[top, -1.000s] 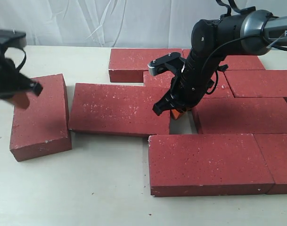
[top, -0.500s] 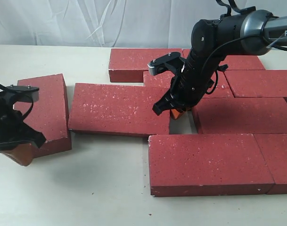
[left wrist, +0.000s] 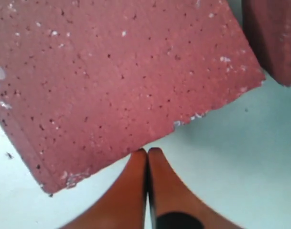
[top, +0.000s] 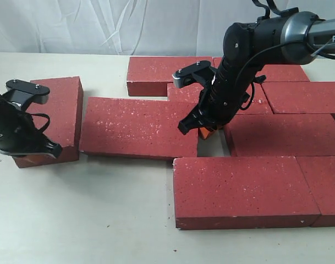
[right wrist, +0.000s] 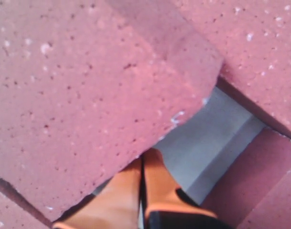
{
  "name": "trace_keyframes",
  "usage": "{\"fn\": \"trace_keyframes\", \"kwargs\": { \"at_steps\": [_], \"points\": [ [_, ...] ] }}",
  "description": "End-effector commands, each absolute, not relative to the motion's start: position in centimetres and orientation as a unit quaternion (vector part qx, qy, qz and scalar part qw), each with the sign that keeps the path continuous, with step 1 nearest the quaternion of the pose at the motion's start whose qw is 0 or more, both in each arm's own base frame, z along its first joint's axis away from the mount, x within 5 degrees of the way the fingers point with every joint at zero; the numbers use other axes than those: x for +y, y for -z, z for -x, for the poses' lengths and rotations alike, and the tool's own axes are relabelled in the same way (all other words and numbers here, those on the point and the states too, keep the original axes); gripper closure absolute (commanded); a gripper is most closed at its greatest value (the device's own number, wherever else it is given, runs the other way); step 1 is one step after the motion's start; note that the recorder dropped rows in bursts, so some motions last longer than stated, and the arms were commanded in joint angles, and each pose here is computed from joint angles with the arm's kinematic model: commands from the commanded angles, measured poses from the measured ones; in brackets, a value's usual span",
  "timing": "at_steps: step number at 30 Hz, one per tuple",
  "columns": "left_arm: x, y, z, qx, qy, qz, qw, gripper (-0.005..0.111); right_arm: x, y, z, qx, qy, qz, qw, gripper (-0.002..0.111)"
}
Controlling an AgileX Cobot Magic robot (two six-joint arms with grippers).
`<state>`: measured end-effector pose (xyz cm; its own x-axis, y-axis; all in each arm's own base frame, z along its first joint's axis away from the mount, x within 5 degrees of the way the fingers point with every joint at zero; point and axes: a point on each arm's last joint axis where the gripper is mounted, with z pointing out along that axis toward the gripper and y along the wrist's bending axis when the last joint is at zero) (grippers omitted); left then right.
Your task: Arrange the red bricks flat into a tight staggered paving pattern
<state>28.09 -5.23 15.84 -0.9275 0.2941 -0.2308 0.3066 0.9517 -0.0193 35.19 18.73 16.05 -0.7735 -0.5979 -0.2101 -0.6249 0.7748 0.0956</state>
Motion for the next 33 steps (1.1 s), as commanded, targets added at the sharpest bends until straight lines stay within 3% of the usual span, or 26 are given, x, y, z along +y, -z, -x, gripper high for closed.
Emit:
{"fn": "trace_keyframes", "kwargs": {
  "at_steps": [1, 7, 15, 22, 33],
  "points": [
    [-5.1, -14.9, -29.6, 0.975, 0.000, -0.141, 0.170, 0.107, 18.8, -16.3, -35.3, 0.937, -0.080, 0.328, 0.094, 0.109],
    [-5.3, -15.6, -31.3, 0.969, -0.002, -0.141, 0.203, 0.107, 18.7, -16.2, -35.2, 0.936, -0.076, 0.332, 0.089, 0.109],
    [-6.0, -21.8, -30.9, 0.956, 0.060, -0.087, 0.274, 0.107, 17.9, -16.8, -34.7, 0.936, -0.063, 0.340, 0.061, 0.109],
    [-8.2, -19.3, -31.0, 0.957, 0.158, -0.108, 0.217, 0.107, 17.8, -16.6, -34.9, 0.940, -0.073, 0.328, 0.062, 0.109],
    [-9.3, -17.0, -33.0, 0.947, 0.121, -0.106, 0.277, 0.107, 17.8, -16.7, -34.9, 0.940, -0.077, 0.325, 0.063, 0.109]
  ]
}}
